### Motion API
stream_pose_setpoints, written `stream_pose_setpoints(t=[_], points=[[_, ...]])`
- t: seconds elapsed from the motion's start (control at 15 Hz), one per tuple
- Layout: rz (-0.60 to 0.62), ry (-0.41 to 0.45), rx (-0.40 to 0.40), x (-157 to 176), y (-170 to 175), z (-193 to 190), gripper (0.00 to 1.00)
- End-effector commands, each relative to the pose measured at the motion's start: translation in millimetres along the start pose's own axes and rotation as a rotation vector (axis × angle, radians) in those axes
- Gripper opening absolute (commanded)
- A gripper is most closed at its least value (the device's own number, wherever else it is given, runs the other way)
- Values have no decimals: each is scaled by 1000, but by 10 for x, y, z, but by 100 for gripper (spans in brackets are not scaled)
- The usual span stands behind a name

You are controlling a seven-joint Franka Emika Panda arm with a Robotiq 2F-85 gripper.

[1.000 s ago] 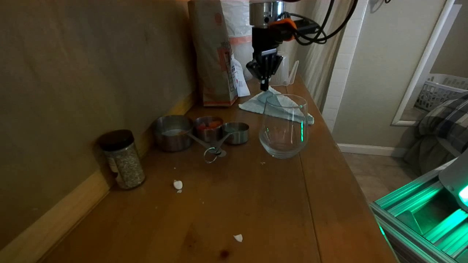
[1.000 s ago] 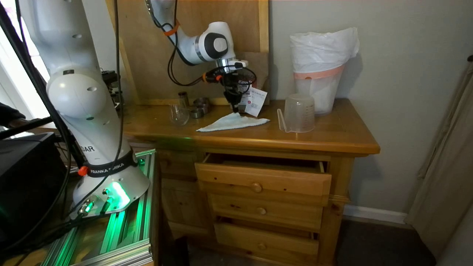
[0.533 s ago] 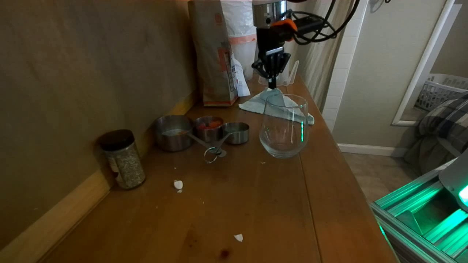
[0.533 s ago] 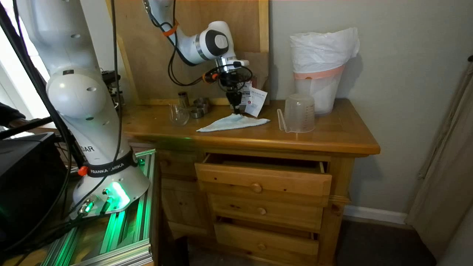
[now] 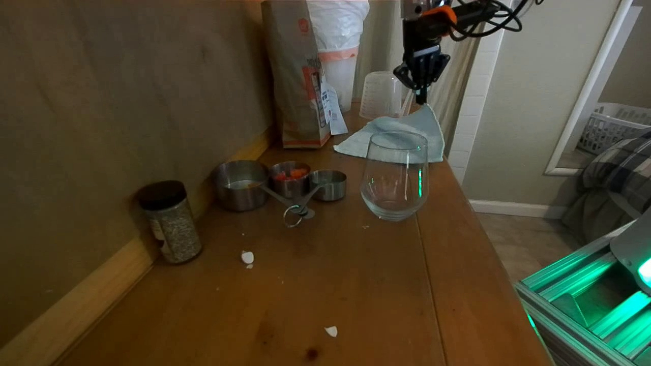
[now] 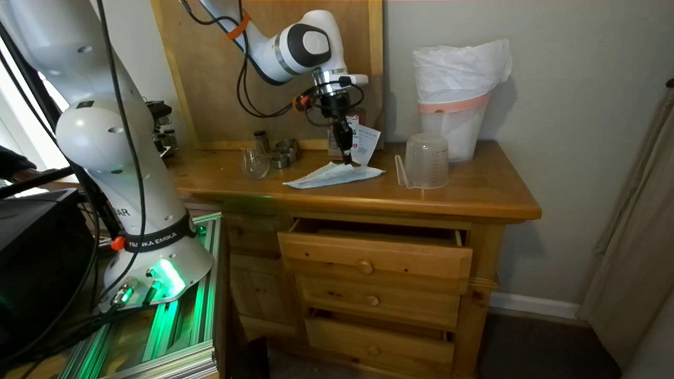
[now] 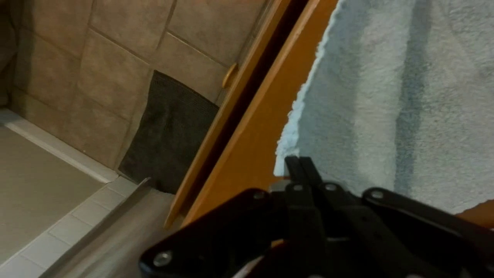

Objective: Unfold the white towel

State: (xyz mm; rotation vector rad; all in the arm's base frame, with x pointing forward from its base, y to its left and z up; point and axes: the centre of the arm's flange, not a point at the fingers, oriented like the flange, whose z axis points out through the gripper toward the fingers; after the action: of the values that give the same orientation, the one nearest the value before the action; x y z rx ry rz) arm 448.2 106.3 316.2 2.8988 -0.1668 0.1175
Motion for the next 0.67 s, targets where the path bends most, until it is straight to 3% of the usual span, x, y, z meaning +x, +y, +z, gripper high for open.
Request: stream_pose_setpoints(t=[0.0,0.4,0.47,0.53,0.6], points=[[7,2,-1,-76,-36,-43,2],[25,-52,-45,-169,-110,18,2],[30,-54,-44,-170,-131,18,27],[33,-52,-49,-169,-160,14,29],[34,-49,-45,-226,176,61,34]])
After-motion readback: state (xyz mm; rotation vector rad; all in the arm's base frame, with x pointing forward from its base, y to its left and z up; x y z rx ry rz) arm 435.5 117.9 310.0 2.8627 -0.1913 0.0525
